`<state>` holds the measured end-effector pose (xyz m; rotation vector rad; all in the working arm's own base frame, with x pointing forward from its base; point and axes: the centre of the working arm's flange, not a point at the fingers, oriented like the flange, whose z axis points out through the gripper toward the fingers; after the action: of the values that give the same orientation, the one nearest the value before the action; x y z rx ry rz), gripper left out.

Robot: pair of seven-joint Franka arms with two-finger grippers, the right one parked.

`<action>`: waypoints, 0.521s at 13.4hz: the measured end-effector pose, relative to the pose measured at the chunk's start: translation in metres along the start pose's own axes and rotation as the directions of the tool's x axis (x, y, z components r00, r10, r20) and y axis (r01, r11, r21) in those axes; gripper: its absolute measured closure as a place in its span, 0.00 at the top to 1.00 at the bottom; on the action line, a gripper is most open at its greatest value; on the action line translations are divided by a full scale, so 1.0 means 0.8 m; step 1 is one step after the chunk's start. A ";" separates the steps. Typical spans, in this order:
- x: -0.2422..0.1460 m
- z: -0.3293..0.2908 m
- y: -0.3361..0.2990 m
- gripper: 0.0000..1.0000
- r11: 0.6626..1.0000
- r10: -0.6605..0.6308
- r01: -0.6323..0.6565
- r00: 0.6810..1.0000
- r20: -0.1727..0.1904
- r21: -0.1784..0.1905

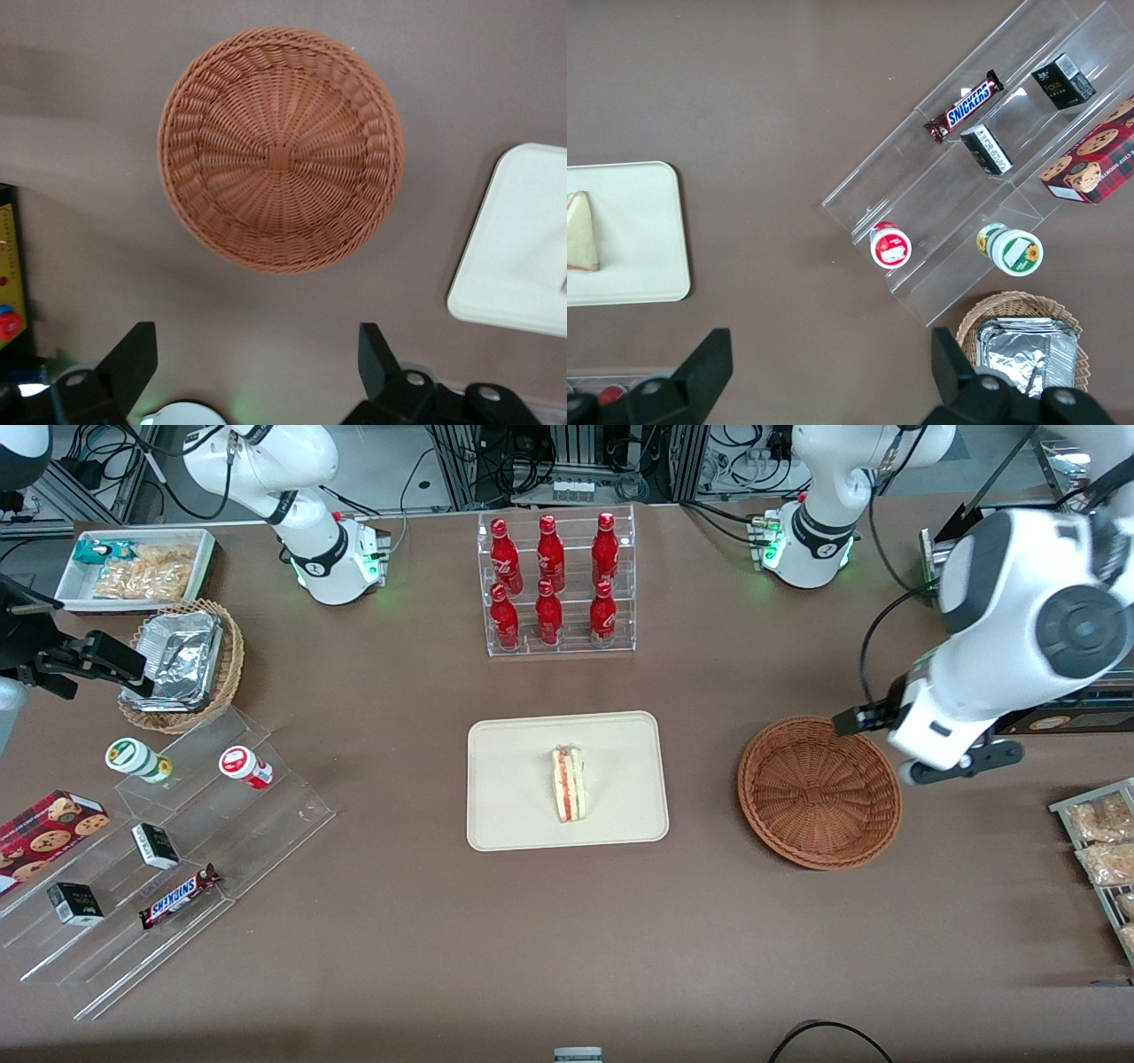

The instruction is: Place sandwich from basket to tray

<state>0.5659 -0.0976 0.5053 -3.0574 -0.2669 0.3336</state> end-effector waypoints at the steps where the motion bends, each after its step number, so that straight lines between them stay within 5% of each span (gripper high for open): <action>1: -0.005 -0.008 -0.013 1.00 1.000 0.028 -0.028 1.000 0.005 -0.002; 4: -0.023 -0.035 -0.041 1.00 0.996 0.093 -0.093 0.996 0.001 -0.006; 7: -0.037 -0.065 -0.065 1.00 0.988 0.154 -0.155 0.987 -0.045 -0.012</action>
<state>0.5400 -0.0539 0.5657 -3.1037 -0.0299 0.2716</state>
